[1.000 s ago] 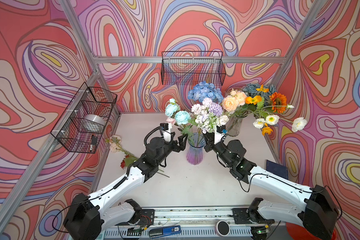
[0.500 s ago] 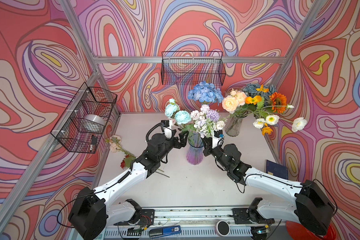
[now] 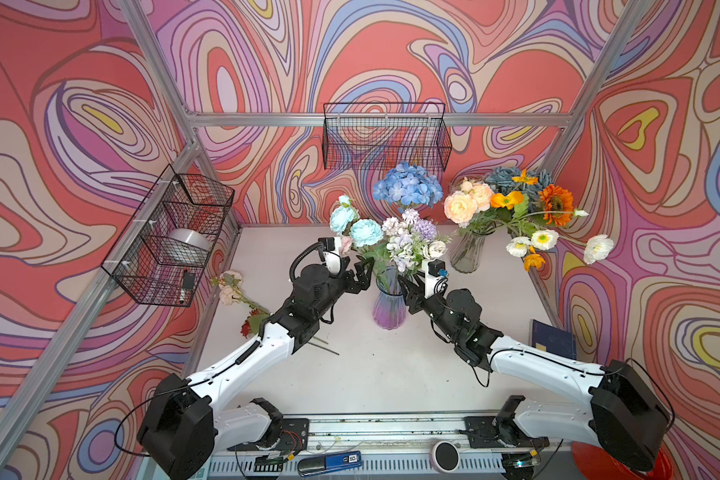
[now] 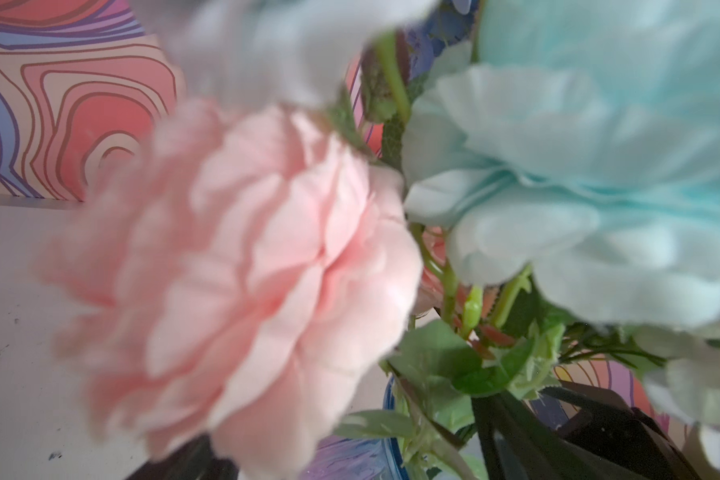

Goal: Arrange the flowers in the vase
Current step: 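Open the right gripper off the bouquet while left moves back, then lower the left gripper onto the red gerbera stem and grasp it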

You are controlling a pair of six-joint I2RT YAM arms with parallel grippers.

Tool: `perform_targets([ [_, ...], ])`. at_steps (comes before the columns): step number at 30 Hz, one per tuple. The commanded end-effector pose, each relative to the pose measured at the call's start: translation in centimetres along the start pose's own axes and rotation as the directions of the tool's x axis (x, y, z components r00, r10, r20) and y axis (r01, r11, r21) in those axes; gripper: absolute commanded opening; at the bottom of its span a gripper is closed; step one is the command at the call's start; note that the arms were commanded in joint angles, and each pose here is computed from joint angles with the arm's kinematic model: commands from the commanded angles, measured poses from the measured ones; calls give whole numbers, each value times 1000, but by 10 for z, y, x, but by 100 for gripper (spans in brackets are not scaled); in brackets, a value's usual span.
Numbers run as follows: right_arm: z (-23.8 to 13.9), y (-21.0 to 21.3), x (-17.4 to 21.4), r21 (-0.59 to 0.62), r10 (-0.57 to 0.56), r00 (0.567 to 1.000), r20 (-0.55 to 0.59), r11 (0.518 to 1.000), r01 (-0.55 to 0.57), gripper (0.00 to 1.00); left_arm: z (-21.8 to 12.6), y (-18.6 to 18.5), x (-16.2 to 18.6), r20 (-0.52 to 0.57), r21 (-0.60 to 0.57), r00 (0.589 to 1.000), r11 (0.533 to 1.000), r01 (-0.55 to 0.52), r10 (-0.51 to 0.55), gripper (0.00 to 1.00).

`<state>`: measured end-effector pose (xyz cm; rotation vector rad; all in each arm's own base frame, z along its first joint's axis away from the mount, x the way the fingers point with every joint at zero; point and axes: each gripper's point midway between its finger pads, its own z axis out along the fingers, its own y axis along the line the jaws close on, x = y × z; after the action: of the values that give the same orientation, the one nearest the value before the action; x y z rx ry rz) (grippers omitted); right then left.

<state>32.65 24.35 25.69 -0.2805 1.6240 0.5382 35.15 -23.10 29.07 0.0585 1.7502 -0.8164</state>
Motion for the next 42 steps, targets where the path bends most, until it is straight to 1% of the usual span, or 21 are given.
perform_targets([
  [1,-6,-3,1,6,12,1000,-5,1000,-12,65,1,-1,-10,22,0,1000,1000,19,-19,85],
  [5,-11,-7,9,18,25,999,-24,1000,-24,77,0,1,-10,20,-7,999,1000,25,-24,84],
  [8,-16,-9,12,20,35,999,-30,999,-35,80,-1,3,-10,19,-12,999,1000,28,-27,85],
  [12,-20,-11,13,25,33,999,-26,999,-32,80,-5,6,-11,12,-25,999,999,43,-43,85],
  [14,-21,-9,13,15,31,999,-28,999,-31,80,-12,9,-14,10,-35,998,998,58,-58,87],
  [19,-20,-1,18,-30,23,998,-60,999,-25,83,-42,18,-20,-15,-79,995,992,99,-100,93],
  [21,-20,1,21,-43,15,997,-74,999,-18,86,-56,20,-18,-34,-101,994,990,96,-100,95],
  [24,-20,4,25,-58,4,995,-98,998,-10,98,-79,27,-14,-58,-158,992,983,98,-108,96],
  [27,-21,6,28,-70,0,993,-121,998,-9,98,-100,44,-1,-83,-250,986,961,117,-142,97],
  [29,-22,7,30,-76,-4,991,-131,997,-6,98,-113,63,14,-95,-341,978,929,141,-184,96],
  [31,-23,8,33,-84,-13,989,-148,996,1,98,-127,85,31,-97,-444,970,882,159,-224,95],
  [32,-24,7,33,-83,-18,988,-154,997,5,98,-134,95,39,-97,-495,964,852,171,-249,95],
  [33,-25,7,34,-82,-22,986,-165,997,8,99,-142,107,48,-91,-554,958,813,179,-273,94],
  [35,-26,8,35,-84,-31,982,-187,996,16,98,-154,126,64,-74,-636,944,744,205,-323,93],
  [39,-33,12,36,-111,-51,974,-220,993,27,99,-167,150,94,-36,-720,915,645,256,-402,89],
  [42,-38,13,34,-124,-64,969,-239,992,35,98,-175,167,114,15,-769,890,564,301,-455,79],
])
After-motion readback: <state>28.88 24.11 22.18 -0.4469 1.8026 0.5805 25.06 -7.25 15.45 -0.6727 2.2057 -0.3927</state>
